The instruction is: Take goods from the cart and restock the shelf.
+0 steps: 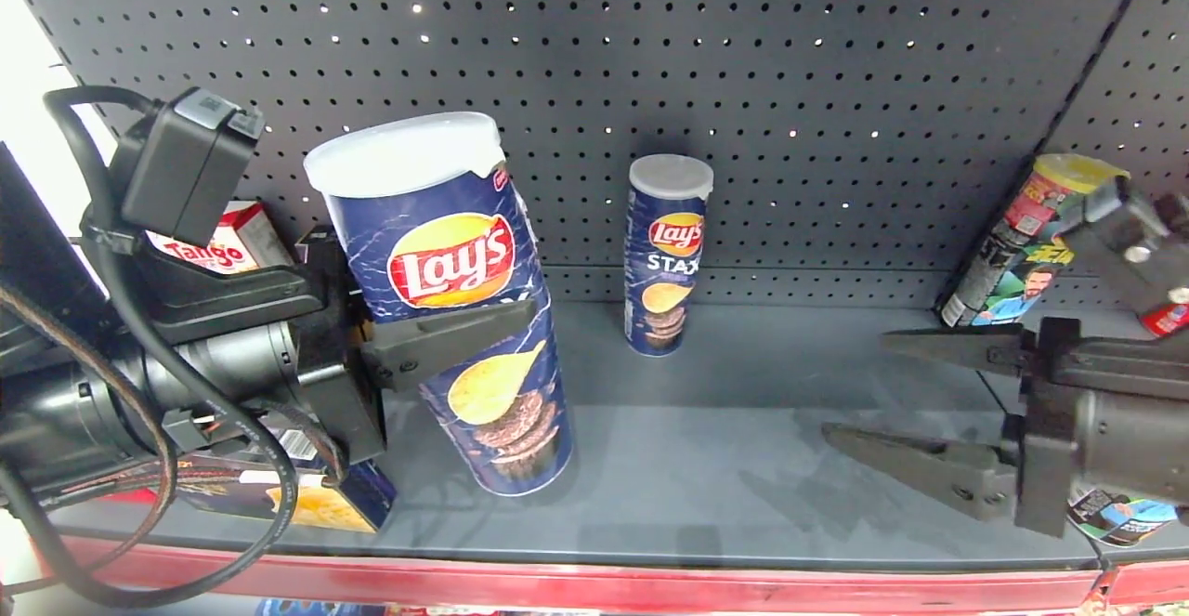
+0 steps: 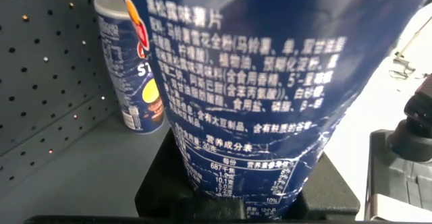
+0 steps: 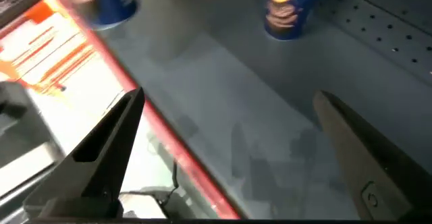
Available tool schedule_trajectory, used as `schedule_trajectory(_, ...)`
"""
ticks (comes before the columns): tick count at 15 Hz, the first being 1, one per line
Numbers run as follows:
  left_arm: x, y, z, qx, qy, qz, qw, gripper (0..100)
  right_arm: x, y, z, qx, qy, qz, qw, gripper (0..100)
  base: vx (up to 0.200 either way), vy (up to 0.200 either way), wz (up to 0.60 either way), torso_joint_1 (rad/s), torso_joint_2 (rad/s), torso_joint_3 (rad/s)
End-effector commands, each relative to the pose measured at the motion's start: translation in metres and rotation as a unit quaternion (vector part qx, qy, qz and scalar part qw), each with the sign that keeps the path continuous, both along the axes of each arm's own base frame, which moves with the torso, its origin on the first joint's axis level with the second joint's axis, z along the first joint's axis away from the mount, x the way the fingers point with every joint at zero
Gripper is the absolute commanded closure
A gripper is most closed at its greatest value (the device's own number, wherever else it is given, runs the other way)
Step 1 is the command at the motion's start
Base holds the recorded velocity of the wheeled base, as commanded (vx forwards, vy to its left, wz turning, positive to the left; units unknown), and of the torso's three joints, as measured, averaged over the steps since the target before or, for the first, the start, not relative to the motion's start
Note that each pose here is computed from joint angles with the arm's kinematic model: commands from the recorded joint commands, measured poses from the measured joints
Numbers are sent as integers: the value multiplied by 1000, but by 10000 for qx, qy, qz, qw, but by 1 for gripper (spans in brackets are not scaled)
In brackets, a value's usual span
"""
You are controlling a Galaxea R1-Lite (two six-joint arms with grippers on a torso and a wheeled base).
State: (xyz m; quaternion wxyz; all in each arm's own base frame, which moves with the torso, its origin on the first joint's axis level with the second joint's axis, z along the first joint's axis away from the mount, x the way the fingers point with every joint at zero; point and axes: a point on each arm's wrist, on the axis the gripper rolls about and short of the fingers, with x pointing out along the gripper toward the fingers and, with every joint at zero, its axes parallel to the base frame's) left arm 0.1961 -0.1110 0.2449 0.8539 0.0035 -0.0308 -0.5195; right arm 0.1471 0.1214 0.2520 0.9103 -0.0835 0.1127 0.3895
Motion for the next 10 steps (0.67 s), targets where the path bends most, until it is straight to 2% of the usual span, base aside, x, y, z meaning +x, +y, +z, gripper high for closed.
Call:
schedule_trajectory(1, 0, 0, 0, 2, 6, -3, 10000, 100, 37, 24, -9, -56, 331, -402, 9986, 0, 0, 0, 0, 0, 0, 0)
schedule_trajectory(3, 0, 0, -1, 5, 27, 12, 10000, 100, 63, 27, -9, 300, 130, -201, 9993, 0, 0, 0, 0, 0, 0, 0)
schedule_trajectory(4, -2, 1, 0, -44, 68, 16, 10000, 100, 83, 21, -4, 640, -273, 266, 9972, 0, 0, 0, 0, 0, 0, 0)
schedule_trajectory(6, -5, 2, 3, -128, 108, 9, 9999, 100, 103, 14, -1, 657, -666, 952, 9911, 0, 0, 0, 0, 0, 0, 0)
schedule_trajectory(8, -5, 2, 4, -135, 108, 9, 9999, 100, 113, 12, -6, 616, -721, 1384, 9858, 0, 0, 0, 0, 0, 0, 0)
schedule_trajectory(10, -5, 2, 6, -150, 73, -7, 9999, 100, 138, 12, -14, 567, -1105, 1952, 9729, 0, 0, 0, 0, 0, 0, 0)
